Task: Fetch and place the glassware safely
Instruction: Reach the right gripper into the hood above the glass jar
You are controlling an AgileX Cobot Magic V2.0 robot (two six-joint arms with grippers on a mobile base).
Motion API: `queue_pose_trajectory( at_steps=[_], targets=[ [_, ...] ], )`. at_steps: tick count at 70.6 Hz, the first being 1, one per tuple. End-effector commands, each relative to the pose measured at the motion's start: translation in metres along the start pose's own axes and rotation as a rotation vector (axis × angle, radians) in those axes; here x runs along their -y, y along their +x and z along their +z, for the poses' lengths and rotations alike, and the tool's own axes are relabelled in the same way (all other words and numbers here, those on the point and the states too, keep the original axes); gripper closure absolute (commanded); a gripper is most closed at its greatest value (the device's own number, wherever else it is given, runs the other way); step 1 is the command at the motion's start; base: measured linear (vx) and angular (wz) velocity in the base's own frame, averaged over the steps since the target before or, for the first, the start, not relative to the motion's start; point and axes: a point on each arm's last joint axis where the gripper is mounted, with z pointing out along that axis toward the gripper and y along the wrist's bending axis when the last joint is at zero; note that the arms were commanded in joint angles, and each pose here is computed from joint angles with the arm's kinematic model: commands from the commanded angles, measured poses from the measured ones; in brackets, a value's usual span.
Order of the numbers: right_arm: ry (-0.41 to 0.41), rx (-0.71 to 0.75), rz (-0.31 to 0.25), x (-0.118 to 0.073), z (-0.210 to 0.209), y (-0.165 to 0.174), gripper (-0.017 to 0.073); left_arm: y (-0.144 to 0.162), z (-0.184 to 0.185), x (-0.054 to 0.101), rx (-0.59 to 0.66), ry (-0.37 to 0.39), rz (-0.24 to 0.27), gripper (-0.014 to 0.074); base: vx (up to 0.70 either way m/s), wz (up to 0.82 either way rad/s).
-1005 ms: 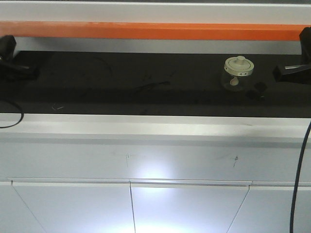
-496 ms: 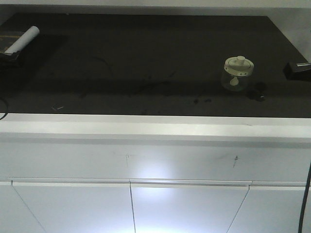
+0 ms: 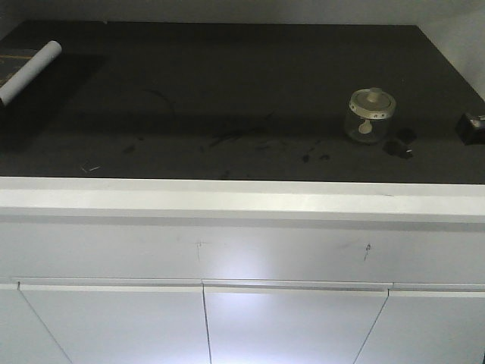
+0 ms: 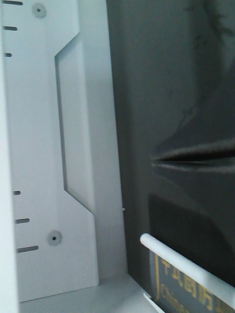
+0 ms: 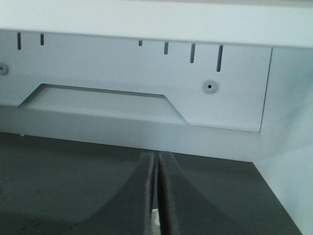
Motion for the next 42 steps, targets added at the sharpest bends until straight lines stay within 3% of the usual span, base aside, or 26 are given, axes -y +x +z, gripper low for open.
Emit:
queue_pose_trajectory(
  at_steps=[1,21,34,42],
  targets=[
    [-0.028,0.081,0.005,-0.002,-0.005,-0.019,0.0563,-0.021,-0.02,0.001,0.084,0.004,-0.014,0.0601,0.0,0.0],
    [-0.084,0.054,0.012,-0.008,-0.007,-0.019,0.0563,0.02,-0.081,0.014,0.06,0.082,-0.015,0.0601,0.0,0.0],
    [-0.219,-0.01,-0.047,-0.032,-0.008,-0.013,0.0563,0.043,-0.113,0.013,0.03,0.09,-0.019,0.0601,0.0,0.0],
    [-0.266,-0.06,-0.025,-0.045,-0.009,-0.01,0.0563,0.051,-0.125,0.012,-0.015,0.089,-0.017,0.0601,0.0,0.0]
  ],
)
